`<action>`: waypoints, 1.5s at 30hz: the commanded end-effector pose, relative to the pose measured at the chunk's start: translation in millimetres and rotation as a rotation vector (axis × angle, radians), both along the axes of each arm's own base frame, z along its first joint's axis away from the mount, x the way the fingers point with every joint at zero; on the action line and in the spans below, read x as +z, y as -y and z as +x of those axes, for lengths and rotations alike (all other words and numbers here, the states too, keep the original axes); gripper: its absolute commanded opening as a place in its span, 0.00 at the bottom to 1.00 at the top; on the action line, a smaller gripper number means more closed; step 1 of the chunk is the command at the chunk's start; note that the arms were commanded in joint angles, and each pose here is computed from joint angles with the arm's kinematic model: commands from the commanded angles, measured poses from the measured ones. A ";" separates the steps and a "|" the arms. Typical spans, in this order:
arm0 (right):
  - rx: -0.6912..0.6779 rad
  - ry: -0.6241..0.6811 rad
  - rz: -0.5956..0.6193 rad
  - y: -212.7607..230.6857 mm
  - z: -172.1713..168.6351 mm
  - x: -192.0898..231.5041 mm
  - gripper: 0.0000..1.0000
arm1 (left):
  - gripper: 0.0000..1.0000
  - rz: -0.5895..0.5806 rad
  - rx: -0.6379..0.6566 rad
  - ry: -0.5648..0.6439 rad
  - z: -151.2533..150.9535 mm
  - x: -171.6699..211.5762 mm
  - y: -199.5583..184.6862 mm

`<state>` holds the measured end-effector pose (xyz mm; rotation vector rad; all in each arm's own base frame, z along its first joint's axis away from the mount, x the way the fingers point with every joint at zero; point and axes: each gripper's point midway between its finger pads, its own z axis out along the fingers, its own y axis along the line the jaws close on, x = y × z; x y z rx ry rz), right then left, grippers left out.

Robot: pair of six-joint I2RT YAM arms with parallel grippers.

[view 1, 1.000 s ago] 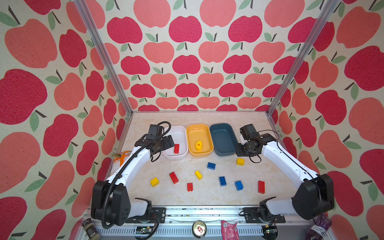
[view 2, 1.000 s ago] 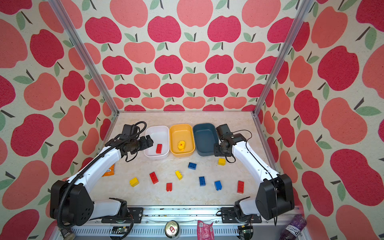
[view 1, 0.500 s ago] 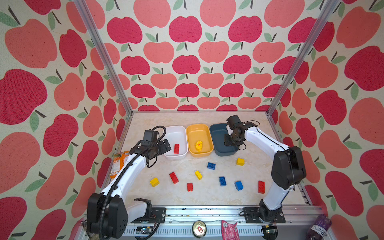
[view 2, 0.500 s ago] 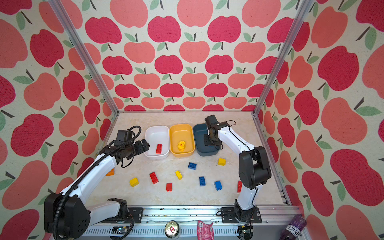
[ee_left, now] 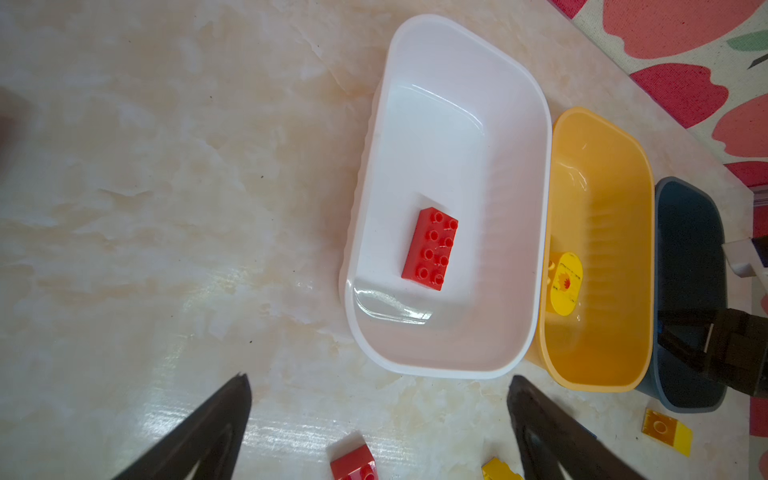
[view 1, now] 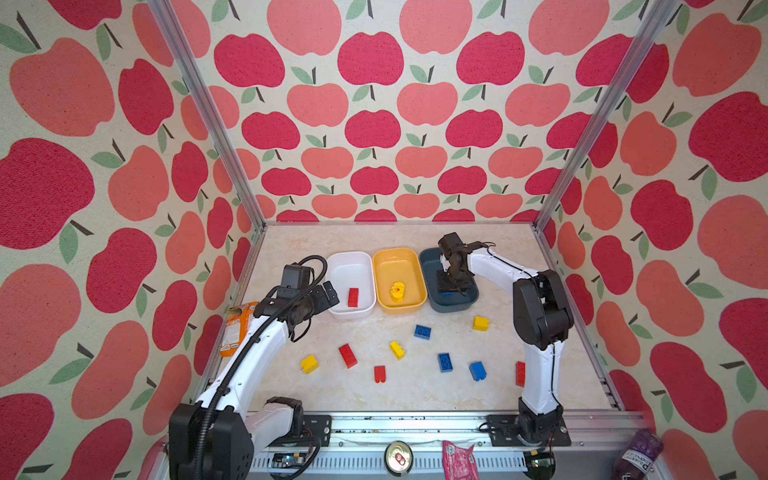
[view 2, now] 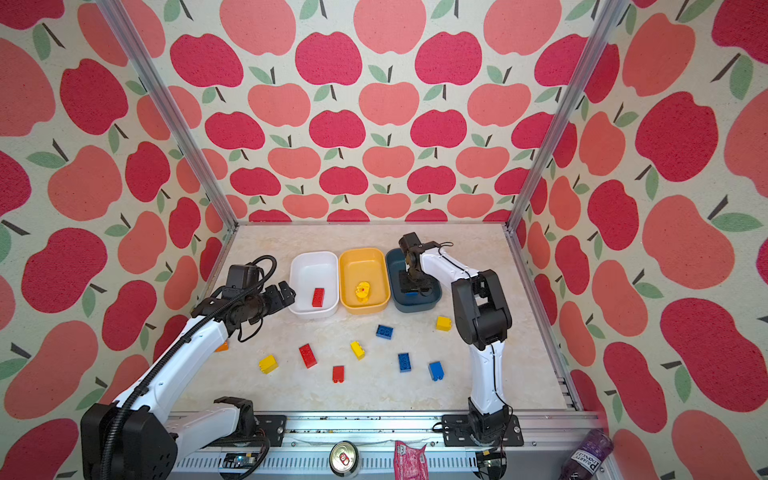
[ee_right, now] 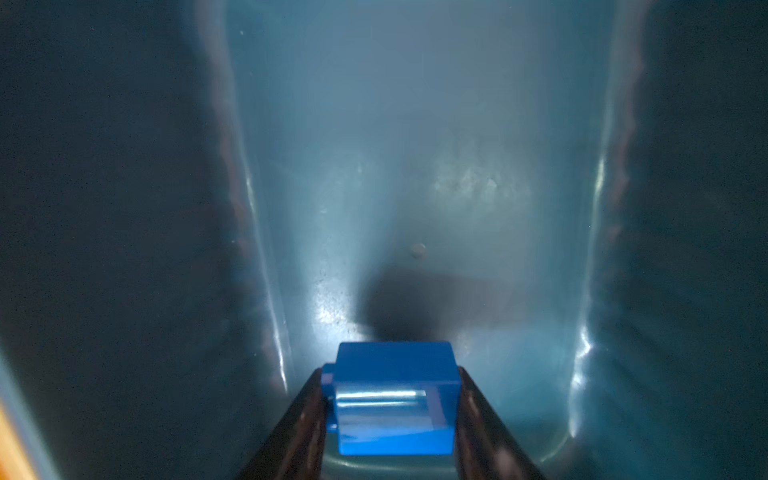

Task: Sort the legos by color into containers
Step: 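Carry the blue brick into the teal tray and open the right gripper, then move the right gripper from the teal tray to the red brick nearest the robot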

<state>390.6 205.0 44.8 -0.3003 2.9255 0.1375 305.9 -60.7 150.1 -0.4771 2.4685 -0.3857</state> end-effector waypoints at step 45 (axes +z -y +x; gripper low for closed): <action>-0.497 -0.062 0.063 149.6 -144.3 60.6 0.92 | 0.99 -0.088 -0.092 -0.024 38.6 -8.6 24.7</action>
